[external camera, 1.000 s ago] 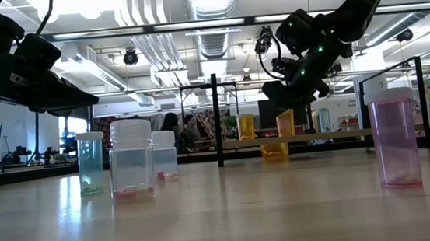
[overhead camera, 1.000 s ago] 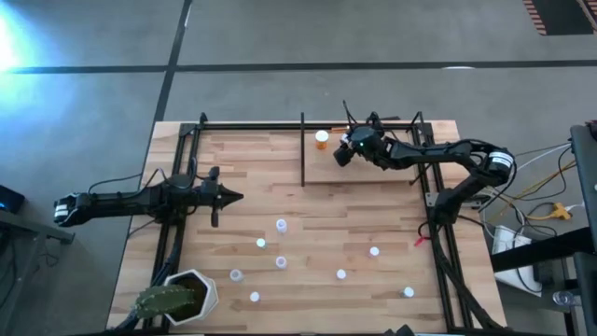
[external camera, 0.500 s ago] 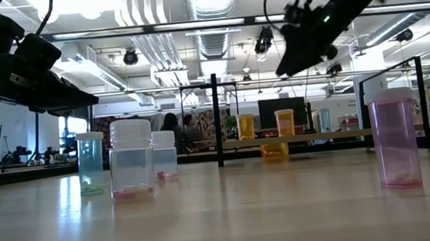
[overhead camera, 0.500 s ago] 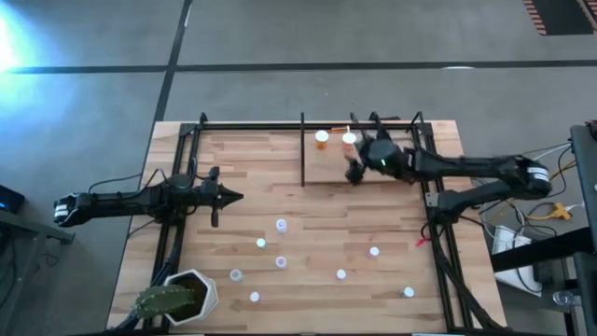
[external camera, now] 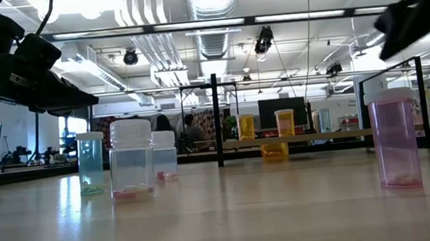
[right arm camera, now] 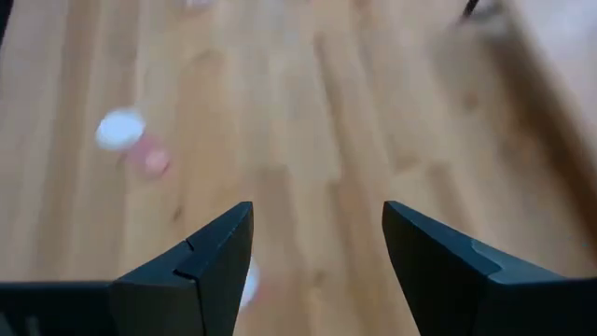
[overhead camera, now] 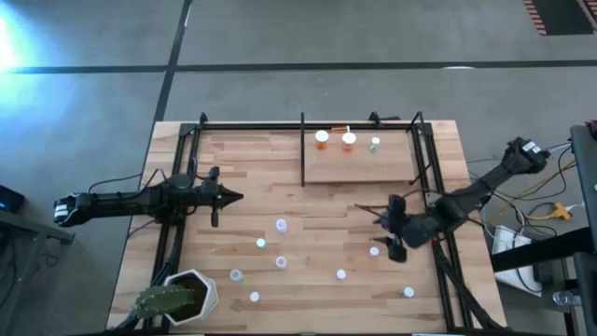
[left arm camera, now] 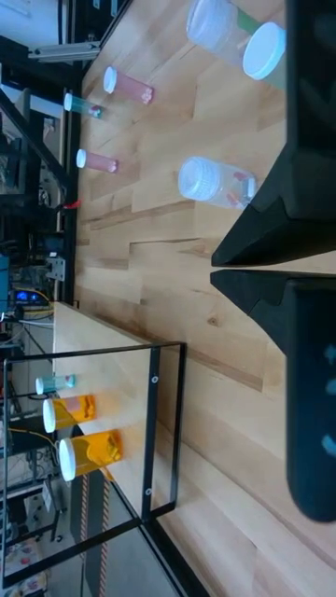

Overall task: Pick and place medicine bottles onto shelf by color
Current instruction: Put the top pink pill bottle on the shelf

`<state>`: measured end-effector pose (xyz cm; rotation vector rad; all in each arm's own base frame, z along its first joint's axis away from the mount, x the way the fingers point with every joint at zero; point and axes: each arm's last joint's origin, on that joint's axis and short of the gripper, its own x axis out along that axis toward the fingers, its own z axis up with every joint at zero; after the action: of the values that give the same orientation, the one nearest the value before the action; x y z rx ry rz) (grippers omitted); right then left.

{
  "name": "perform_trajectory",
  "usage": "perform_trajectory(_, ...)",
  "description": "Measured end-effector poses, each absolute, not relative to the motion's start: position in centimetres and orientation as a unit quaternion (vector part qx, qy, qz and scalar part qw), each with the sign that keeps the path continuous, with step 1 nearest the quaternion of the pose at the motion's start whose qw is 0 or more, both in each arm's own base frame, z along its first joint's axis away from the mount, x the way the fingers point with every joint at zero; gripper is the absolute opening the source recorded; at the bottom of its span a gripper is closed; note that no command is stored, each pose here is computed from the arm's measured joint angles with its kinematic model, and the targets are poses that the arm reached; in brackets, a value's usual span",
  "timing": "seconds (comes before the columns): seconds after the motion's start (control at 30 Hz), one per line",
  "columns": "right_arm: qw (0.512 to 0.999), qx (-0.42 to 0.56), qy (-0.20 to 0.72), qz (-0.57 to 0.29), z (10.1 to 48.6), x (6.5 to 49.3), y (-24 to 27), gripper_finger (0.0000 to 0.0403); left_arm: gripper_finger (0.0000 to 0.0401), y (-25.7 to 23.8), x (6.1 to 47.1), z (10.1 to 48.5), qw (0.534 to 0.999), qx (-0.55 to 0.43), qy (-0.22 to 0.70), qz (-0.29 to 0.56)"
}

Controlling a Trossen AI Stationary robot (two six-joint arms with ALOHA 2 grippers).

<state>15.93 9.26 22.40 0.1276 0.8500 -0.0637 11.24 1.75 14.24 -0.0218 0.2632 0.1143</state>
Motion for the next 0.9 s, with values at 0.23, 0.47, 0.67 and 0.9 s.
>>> perform_trajectory(0.23,0.881,0.077,0.466,-0.029,20.6,14.4,11.0,0.0235,0.0000,1.8,11.2,14.2,0.990,-0.011,0.132,0.057)
perform_trajectory(0.47,0.866,0.004,0.499,-0.012,18.2,15.0,12.4,0.0268,0.0000,1.8,11.2,14.2,0.990,-0.011,0.132,0.057)
perform_trajectory(0.67,0.867,-0.036,0.498,0.013,16.6,16.5,13.8,0.0264,0.0000,1.8,11.2,14.2,0.990,-0.011,0.132,0.057)
perform_trajectory(0.9,0.862,-0.049,0.505,0.013,16.1,17.6,14.7,0.0224,0.0000,1.8,11.2,14.2,0.990,-0.011,0.132,0.057)
